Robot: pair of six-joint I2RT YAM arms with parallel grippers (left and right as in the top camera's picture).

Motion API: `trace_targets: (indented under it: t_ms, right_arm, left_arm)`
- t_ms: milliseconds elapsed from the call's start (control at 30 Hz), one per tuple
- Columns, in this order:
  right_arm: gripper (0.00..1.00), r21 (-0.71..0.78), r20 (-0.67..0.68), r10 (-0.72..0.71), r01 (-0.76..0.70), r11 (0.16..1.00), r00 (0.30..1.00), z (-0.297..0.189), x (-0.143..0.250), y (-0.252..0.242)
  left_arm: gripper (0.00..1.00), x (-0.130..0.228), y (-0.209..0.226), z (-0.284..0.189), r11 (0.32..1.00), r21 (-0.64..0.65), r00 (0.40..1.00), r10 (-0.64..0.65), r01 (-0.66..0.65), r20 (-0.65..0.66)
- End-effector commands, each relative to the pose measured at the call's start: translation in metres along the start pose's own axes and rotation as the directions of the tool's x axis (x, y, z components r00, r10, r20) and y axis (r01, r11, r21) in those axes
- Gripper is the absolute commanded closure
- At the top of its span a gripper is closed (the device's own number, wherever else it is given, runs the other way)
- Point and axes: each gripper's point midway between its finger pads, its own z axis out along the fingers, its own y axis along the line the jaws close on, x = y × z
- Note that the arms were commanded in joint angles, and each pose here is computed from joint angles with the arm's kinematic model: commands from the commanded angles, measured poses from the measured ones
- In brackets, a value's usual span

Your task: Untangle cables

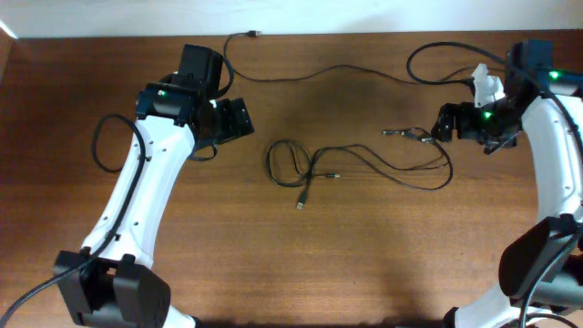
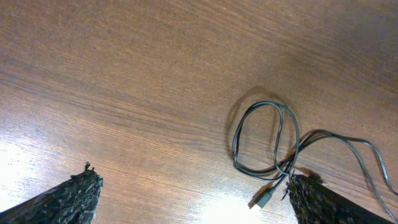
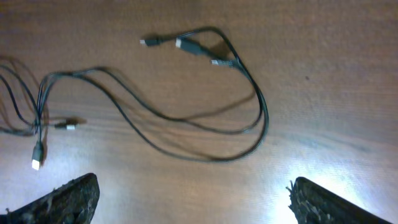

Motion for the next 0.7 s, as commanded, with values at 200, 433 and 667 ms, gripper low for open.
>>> trace_targets:
  t_ms: [200,433,667]
  right_arm:
    - [0.01,-0.024,-0.128,-0.041,0.038,0.999,0.991,0.062,0.012,0.031]
    - [0.16,0.246,-0.136,0.263,-0.225,0.943,0.955,0.078,0.020,-0.011]
    - [0.24,0.261,-0.145,0.318,-0.274,0.926,0.937,0.102,0.039,-0.017]
  left_arm:
    - [0.01,0.001,0.005,-0.005,1.000,-0.019,1.000,0.020,-0.020,0.007]
    - [0.01,0.001,0.006,-0.005,1.000,-0.023,1.000,0.021,-0.021,0.005]
    - [0.01,0.001,0.006,-0.005,1.000,-0.023,1.000,0.020,-0.020,0.005]
